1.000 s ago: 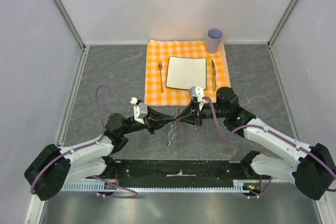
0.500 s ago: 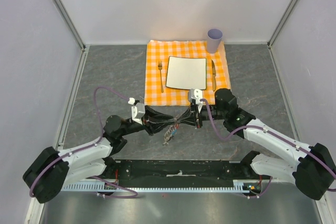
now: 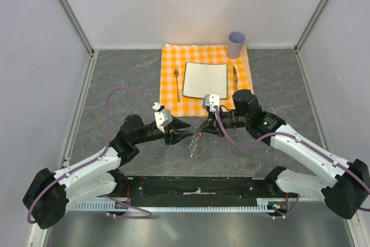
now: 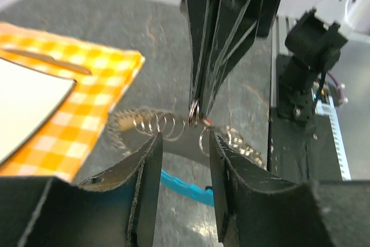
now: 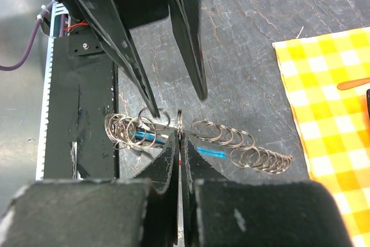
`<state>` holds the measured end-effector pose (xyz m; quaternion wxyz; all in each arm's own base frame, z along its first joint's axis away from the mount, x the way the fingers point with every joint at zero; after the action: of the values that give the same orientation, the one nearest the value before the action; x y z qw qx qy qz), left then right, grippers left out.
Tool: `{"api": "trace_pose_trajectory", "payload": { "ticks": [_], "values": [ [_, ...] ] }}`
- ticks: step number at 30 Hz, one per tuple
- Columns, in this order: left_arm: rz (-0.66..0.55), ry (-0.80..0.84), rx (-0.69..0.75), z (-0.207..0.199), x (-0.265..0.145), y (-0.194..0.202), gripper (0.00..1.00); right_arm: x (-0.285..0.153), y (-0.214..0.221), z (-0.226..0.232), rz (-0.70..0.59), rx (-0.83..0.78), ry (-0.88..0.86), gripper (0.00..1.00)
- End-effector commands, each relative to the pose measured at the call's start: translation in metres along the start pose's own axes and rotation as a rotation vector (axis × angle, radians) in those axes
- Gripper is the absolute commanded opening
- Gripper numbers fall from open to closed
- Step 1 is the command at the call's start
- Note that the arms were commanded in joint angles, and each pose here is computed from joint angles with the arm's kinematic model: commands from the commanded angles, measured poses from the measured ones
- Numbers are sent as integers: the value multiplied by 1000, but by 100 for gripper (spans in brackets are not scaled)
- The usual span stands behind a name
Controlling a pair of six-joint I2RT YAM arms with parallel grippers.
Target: Put the keys on the keyring
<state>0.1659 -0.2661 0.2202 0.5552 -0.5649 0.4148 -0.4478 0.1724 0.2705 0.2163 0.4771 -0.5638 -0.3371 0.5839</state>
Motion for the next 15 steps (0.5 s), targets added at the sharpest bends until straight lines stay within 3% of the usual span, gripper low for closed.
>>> {"api": "trace_pose_trajectory", "payload": {
  "ticks": [1, 7, 15],
  "values": [
    [37, 104, 33, -5, 10, 1, 45, -2, -14, 1, 43, -87, -21, 0],
    [20, 151, 90, -10, 9, -6, 45, -2, -7, 2, 146, -99, -38, 0],
    [51, 165, 79, -8, 14, 2, 45, 2, -9, 10, 156, -121, -70, 0]
  ]
}}
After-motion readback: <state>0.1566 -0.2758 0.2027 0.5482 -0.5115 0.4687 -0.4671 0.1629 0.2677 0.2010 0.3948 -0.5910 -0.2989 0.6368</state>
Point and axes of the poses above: each gripper's point midway between its finger pads, its own x axis out along the fingers, its own z axis along the line the jaws close on, y = z × x, the point moved 2 cm from there along -x, back along the fingers, and after that the axes turned 3 degrees about x, right-handed, at the moved point
